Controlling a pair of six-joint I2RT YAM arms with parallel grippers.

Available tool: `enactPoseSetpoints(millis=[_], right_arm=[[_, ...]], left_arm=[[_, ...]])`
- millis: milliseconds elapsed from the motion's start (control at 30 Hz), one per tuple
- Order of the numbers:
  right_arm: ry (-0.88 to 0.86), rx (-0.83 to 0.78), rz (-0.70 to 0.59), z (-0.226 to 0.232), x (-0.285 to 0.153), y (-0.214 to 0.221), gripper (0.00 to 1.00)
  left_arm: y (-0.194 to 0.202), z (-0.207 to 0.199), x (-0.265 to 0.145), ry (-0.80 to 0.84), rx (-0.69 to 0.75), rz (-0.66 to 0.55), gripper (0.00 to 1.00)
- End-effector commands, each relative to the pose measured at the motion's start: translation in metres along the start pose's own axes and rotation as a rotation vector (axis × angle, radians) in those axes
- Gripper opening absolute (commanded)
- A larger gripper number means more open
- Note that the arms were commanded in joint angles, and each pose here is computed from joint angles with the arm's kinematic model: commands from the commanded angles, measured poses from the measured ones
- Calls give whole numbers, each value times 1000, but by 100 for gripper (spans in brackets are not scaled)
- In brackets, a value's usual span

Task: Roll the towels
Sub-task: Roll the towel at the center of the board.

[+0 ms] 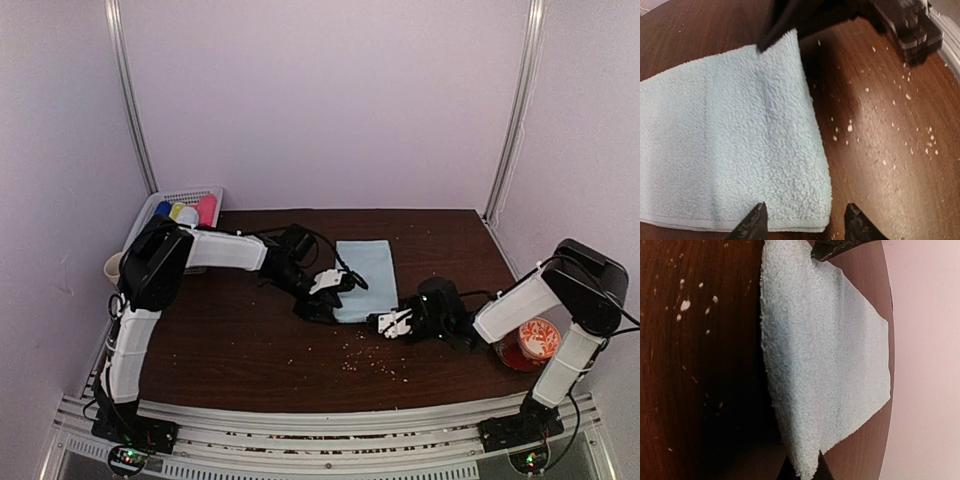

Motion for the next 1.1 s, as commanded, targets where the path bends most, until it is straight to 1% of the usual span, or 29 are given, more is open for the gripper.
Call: enactPoseSetpoints(millis=[0,33,100,300,367,467,733,833,967,1067], right_arm=[[-234,51,-10,13,-4,-6,0],[-268,69,-10,14,-5,-6,0],[-324,92,-13,15,-7,-5,0],[-425,96,11,23,-14,2,0],[-463,110,13,25,-15,3,0],[-523,143,22,27,-16,5,0],[-721,246,32,33,-20,7,0],[-791,291,35,34,-22,8,0],[-873,361,58,32,-20,8,0],[-919,400,73,32,-19,10,0]], left_arm=[[-10,0,-25,-121,47,-6,58],[-12,-2,-29,-146,51,-17,63],[-17,-7,-35,-187,70,-33,67],[-23,-19,-36,-303,121,-7,69],[-27,-24,-35,-319,134,-9,73],[-32,-30,-31,-346,148,-18,74],[-32,-53,-4,-391,207,19,75],[-31,-57,2,-411,220,31,75],[-31,-56,9,-489,249,60,75],[-29,-54,17,-517,256,80,72]])
Point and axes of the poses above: each gripper's point midway between its finger pads, its own x axis out along the fingers, its own z axis along the line the jaws close on, y = z × x, the point moved 3 cm from there along -x, back along the fingers, and after that the axes turned 3 degrees about x, right-handed, at the moved point
